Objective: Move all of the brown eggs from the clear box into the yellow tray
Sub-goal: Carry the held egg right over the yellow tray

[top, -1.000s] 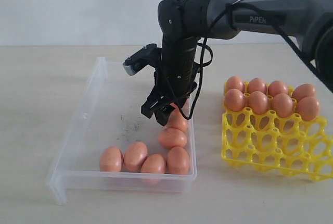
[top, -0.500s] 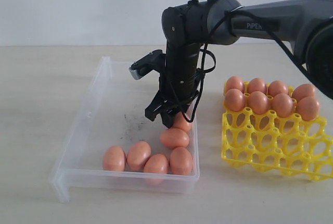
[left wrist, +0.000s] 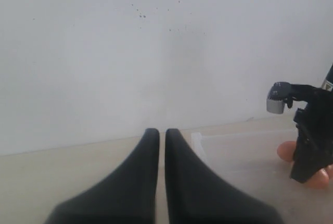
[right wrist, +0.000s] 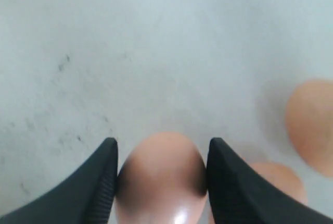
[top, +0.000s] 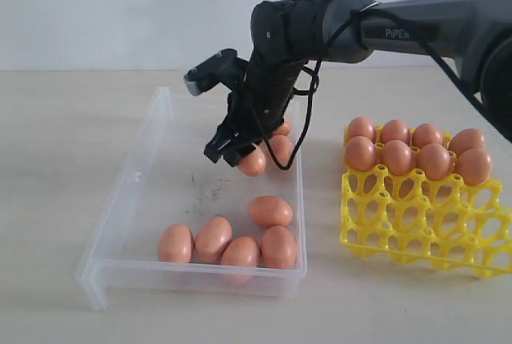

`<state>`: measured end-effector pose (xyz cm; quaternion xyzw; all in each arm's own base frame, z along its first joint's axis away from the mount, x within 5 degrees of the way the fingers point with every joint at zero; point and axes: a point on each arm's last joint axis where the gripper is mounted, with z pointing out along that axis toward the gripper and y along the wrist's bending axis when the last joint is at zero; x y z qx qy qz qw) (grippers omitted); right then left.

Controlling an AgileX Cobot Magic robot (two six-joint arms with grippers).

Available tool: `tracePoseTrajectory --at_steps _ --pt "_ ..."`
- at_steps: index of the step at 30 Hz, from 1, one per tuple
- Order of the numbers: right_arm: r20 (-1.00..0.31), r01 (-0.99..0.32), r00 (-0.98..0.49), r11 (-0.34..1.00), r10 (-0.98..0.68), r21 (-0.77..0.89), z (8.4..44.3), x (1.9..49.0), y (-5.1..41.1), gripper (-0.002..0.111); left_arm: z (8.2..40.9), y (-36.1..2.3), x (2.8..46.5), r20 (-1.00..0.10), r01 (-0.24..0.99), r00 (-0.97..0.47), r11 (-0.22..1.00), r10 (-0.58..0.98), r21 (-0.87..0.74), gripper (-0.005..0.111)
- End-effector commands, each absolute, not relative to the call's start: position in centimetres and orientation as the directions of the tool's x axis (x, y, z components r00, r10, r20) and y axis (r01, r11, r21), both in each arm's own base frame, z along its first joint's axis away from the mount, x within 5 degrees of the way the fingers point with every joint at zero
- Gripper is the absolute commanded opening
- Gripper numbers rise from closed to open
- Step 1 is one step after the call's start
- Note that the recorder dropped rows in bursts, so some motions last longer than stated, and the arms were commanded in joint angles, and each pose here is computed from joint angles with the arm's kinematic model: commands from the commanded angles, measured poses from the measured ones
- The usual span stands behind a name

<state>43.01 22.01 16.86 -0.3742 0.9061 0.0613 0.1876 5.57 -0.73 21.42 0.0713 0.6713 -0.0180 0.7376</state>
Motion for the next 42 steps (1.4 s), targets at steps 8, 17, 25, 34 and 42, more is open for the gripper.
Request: tracePoseTrajectory --at_steps 8,17,25,34,42 --pt "-0.632 -0.741 -0.395 0.638 -0.666 -0.21 17.6 42.2 21.5 0.0 21.3 -0.8 5.6 -0.993 0.13 0.097 0.988 0.068 0.081 0.004" --pt "-0.811 -0.53 -0.124 0.73 -0.571 -0.433 18.6 40.4 20.2 0.0 21.3 -0.8 5.6 -0.993 0.13 0.097 0.988 0.068 0.081 0.004" --pt "-0.951 -0.562 0.026 0.782 -0.309 -0.269 19.3 38.1 20.2 0.0 21.3 -0.8 5.6 -0.993 0.13 0.097 0.988 0.068 0.081 0.004" --pt "-0.995 -0.502 0.047 0.863 0.091 0.055 17.5 30.8 12.2 0.0 21.3 -0.8 5.6 -0.993 0.13 0.097 0.988 0.068 0.081 0.004" --pt "-0.999 -0.527 -0.042 0.85 -0.005 0.017 16.8 25.0 6.9 0.0 21.3 -0.8 5.6 -0.993 0.13 0.097 0.988 0.068 0.081 0.004"
